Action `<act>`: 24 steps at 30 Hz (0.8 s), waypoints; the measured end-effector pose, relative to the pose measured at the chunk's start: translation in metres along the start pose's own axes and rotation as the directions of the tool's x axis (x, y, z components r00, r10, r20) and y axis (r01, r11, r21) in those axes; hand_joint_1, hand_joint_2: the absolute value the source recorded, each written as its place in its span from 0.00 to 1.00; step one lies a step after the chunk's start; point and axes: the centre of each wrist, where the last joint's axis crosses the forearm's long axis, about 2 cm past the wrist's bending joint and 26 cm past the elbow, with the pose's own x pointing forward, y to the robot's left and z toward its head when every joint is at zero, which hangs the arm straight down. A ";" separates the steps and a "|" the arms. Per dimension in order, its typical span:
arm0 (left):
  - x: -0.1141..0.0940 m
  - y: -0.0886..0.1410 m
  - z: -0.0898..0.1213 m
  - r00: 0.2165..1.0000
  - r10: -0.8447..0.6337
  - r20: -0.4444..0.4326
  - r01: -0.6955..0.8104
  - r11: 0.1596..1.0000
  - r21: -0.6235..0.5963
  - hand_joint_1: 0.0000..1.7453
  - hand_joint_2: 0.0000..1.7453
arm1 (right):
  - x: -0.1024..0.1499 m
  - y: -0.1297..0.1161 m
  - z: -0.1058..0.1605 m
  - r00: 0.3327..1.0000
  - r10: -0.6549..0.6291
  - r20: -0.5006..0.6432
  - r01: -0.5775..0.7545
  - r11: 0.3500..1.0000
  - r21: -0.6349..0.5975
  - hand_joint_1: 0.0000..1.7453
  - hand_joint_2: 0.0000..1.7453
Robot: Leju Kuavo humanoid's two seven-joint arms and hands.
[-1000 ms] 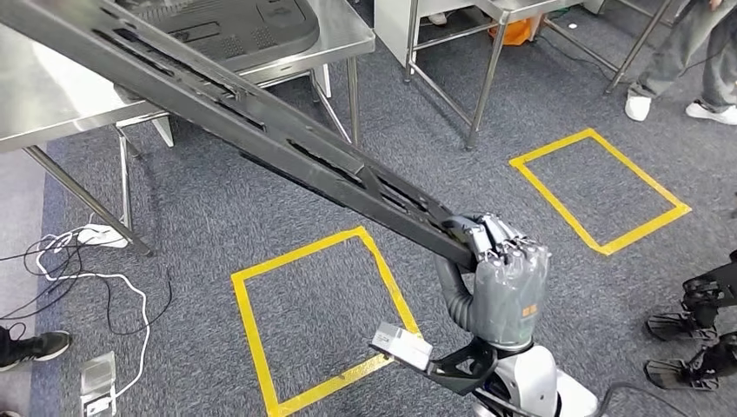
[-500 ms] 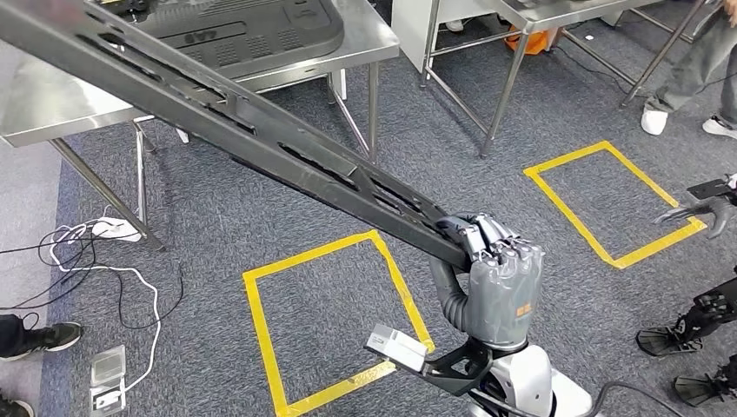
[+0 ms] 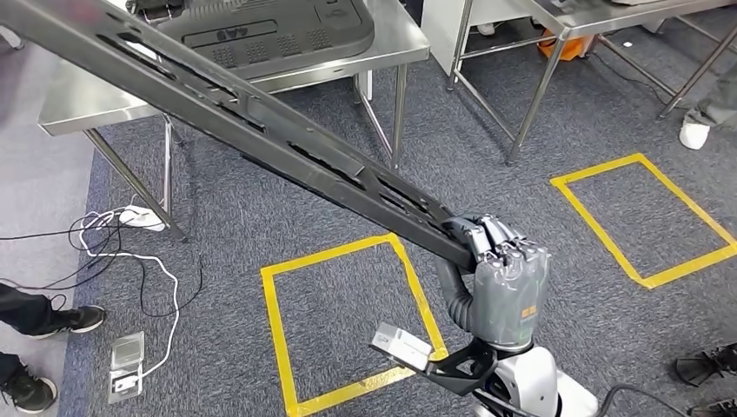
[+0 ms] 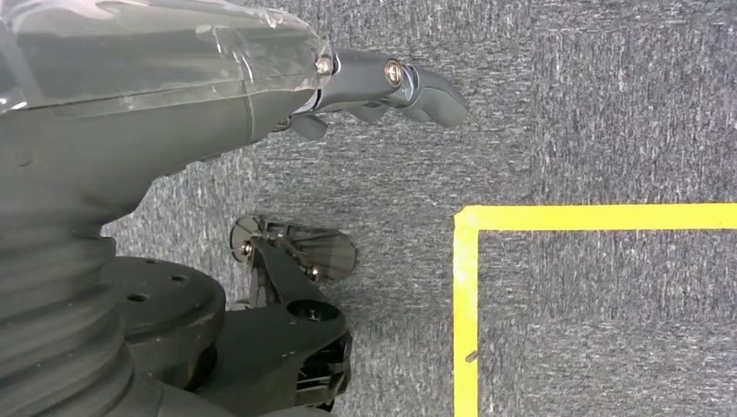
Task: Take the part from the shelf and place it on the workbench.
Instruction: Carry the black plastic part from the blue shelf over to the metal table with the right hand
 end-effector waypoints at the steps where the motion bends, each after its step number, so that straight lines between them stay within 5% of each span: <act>1: 0.000 0.001 0.000 1.000 -0.001 0.000 0.001 1.000 0.001 0.00 1.00 | 0.000 0.000 0.000 1.000 0.000 0.000 0.000 1.000 0.000 1.00 1.00; 24: -0.001 0.004 -0.001 1.000 0.007 0.002 -0.007 1.000 -0.029 0.00 1.00 | 0.000 0.000 0.000 1.000 0.001 0.001 -0.001 1.000 0.004 1.00 1.00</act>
